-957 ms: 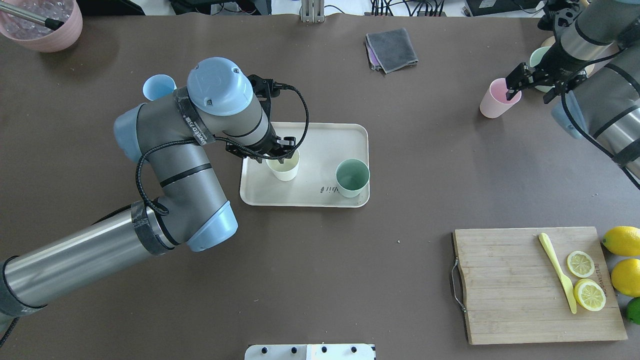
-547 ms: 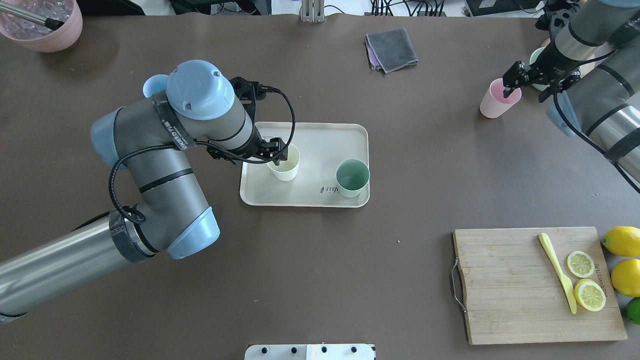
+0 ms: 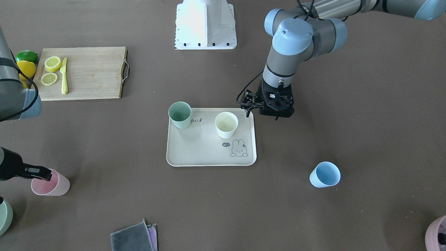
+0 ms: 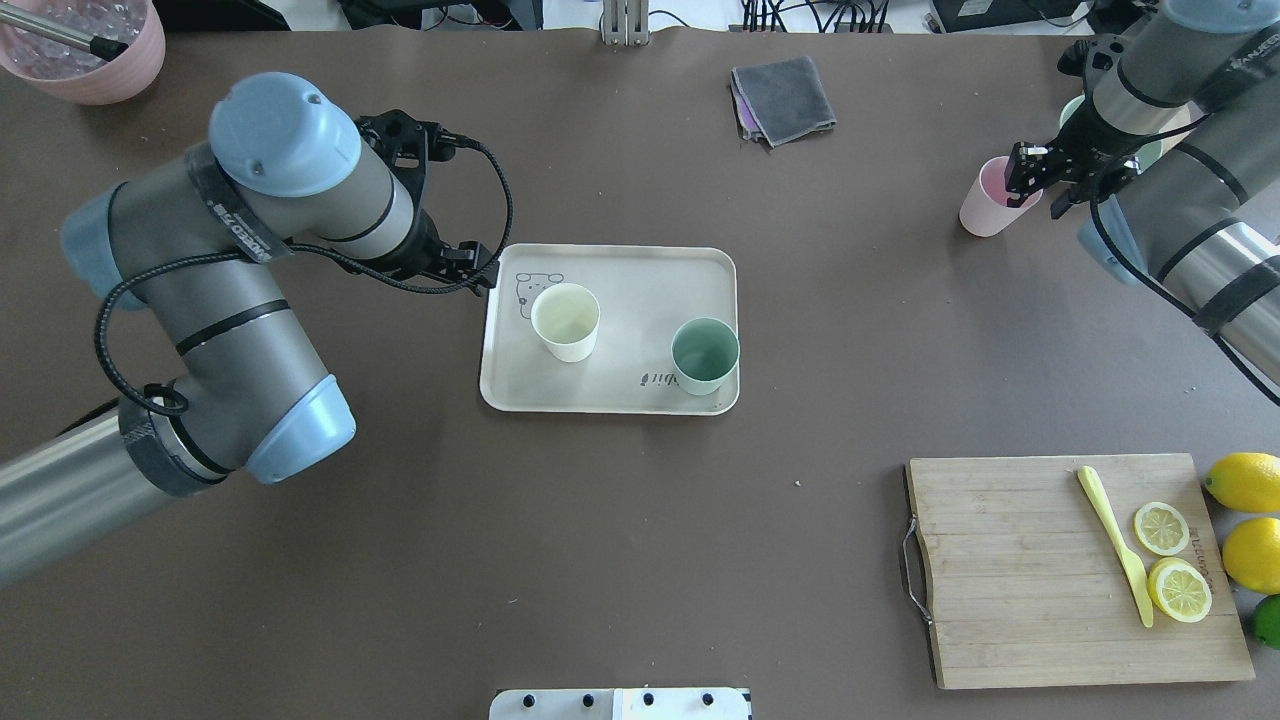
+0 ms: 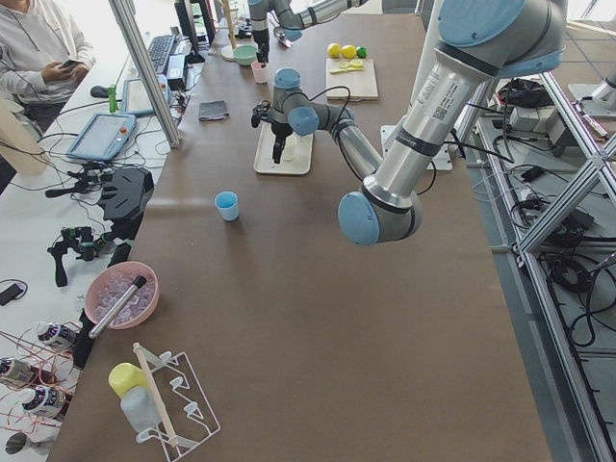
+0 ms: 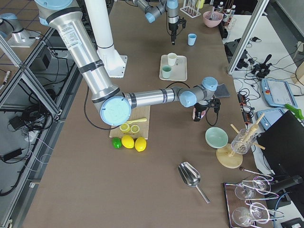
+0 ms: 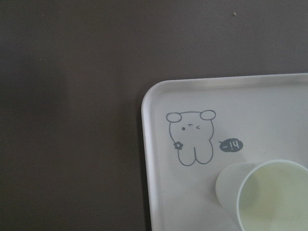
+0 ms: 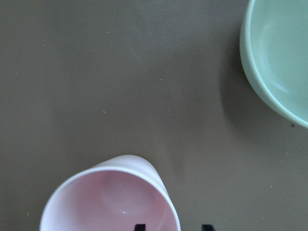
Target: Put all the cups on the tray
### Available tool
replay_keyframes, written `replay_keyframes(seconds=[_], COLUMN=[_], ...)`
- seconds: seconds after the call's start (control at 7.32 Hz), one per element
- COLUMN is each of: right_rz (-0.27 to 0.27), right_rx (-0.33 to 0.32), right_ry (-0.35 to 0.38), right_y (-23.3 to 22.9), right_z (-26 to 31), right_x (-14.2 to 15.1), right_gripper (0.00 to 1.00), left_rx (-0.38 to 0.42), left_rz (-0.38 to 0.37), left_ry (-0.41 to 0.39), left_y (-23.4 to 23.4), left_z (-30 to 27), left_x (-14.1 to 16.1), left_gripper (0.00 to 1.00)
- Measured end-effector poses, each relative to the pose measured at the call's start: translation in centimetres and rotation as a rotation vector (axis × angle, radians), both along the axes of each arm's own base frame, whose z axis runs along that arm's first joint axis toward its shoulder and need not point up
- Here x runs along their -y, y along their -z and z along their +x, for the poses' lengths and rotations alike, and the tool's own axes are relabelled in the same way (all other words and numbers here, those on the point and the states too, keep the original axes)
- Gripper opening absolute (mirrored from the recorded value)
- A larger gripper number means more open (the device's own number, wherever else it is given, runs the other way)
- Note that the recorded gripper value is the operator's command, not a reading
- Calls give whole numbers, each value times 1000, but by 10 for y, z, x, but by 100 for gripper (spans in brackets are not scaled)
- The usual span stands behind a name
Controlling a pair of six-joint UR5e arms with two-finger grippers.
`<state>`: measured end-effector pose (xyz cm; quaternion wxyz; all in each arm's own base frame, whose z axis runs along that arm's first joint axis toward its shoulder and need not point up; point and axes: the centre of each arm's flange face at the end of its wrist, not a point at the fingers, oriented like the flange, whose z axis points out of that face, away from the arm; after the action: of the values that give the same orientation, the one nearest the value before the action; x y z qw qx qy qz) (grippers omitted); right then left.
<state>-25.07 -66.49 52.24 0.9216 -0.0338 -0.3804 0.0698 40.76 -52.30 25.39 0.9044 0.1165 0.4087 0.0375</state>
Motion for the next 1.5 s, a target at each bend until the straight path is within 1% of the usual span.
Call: replay_keyframes(seconds=[0.14, 0.41, 0.55, 0.68, 0.96, 1.09, 1.23, 1.37, 1.5], right_rz=[-3, 4, 6, 5, -10, -23, -36, -44, -44], right_rx=[3, 26, 53, 88, 155, 182, 203, 216, 224], right_ry=[1, 2, -5, -19, -52, -61, -62, -59, -55], right_y=[1, 17, 37, 65, 129, 160, 186, 205, 221], right_z=[-2, -7, -10, -15, -41, -63, -87, -108, -126], right_x=[-1, 2, 5, 6, -1, -8, -19, -29, -37], right_gripper=[0, 0, 0, 0, 0, 0, 0, 0, 0], left_rx=[6, 42, 65, 81, 84, 72, 60, 48, 37], left_rz=[7, 1, -24, -52, -76, -84, -97, -108, -115], left_ry=[-15, -29, -12, 7, 31, 48, 62, 69, 71], left_y=[-13, -63, -89, -114, -160, -173, -177, -180, -185], left_z=[-39, -115, -140, -153, -148, -139, -126, -111, -98], left_x=[20, 57, 77, 95, 133, 148, 159, 162, 161], left_gripper=[98, 98, 98, 98, 98, 98, 98, 97, 72])
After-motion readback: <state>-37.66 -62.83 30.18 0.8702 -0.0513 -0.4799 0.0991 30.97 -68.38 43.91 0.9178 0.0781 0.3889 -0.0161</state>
